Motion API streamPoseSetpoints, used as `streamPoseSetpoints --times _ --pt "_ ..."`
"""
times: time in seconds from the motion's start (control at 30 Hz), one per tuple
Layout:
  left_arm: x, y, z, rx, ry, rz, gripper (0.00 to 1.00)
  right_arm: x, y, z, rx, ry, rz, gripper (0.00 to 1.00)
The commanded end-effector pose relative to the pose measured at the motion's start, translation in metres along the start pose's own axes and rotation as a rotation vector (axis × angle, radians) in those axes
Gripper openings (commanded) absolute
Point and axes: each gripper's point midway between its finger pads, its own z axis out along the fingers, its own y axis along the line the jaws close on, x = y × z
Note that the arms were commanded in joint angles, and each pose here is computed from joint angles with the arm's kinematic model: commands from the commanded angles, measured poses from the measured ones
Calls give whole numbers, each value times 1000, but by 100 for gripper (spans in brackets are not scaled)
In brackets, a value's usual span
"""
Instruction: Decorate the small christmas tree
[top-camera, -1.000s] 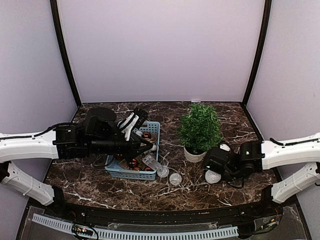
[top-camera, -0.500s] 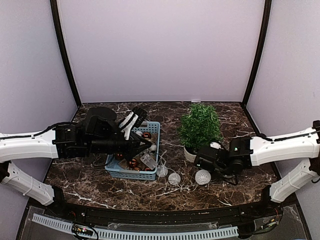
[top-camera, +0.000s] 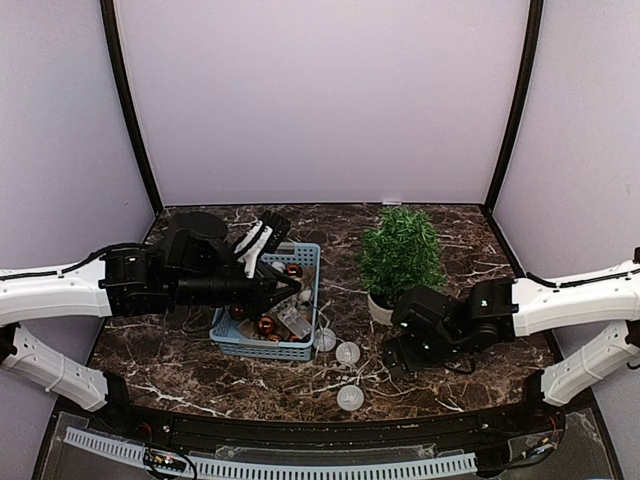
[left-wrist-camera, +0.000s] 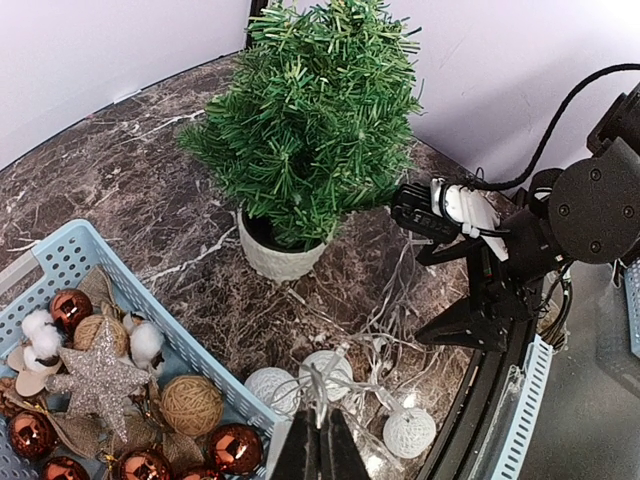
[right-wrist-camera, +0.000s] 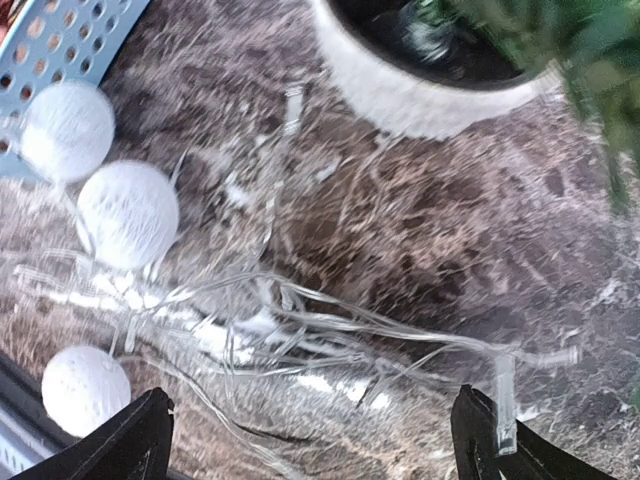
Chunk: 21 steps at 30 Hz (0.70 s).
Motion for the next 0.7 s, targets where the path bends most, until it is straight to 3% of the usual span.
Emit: streamPoseSetpoints --times 0.0,0.13,0.3,0.47,0.67 --pt "-13 -6 -11 25 -37 30 0 -2 13 -11 -92 -4 -11 99" --pt "-15 -8 -11 30 -40 43 0 -11 22 -25 -180 -59 13 99" --pt "-16 -18 -12 84 -37 49 0 -36 58 -61 -437 -179 44 98" --pt "-26 -26 -20 125 -67 43 0 -66 94 -92 -659 -307 78 87" --pt "-30 -28 -25 133 -78 44 0 -93 115 -93 -677 -354 117 69"
